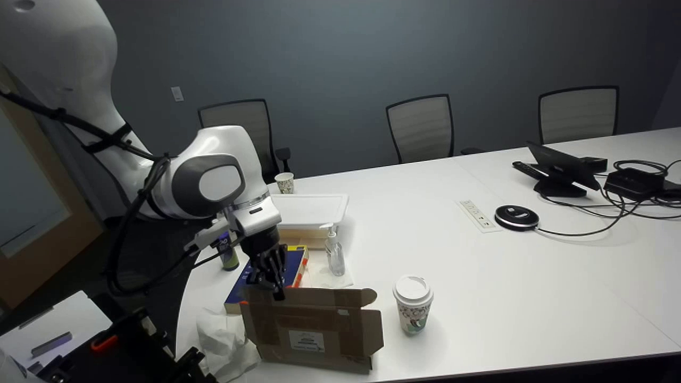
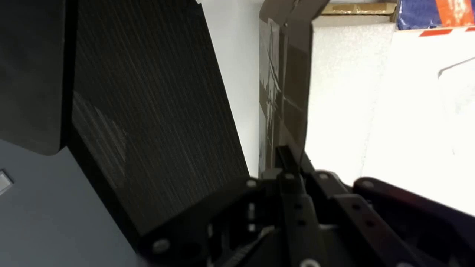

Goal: Completely open the brown box

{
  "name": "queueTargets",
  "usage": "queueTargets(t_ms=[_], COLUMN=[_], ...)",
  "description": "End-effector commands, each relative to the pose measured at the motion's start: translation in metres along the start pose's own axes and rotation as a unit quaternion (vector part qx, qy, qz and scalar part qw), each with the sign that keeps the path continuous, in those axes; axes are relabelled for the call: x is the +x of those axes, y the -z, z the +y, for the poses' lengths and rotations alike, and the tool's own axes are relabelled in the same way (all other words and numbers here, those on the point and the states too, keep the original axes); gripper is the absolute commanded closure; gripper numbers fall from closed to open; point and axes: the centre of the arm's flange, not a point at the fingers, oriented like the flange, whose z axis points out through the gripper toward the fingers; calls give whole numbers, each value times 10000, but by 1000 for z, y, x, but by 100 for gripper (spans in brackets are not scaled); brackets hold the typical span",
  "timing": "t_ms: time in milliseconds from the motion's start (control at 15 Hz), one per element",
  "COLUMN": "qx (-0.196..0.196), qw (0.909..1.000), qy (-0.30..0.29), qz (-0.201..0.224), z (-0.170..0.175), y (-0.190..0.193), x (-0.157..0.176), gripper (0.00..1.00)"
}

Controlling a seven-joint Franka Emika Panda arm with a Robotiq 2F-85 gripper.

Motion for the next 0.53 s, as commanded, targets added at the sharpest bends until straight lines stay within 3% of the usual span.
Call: queueTargets(t_ms=[0, 467], qx=[325, 724], qw=[9994, 9968], qy=[41, 205], qz=[76, 253], z=[25, 53], y=[14, 14], x=[-3, -7], gripper=[99, 99])
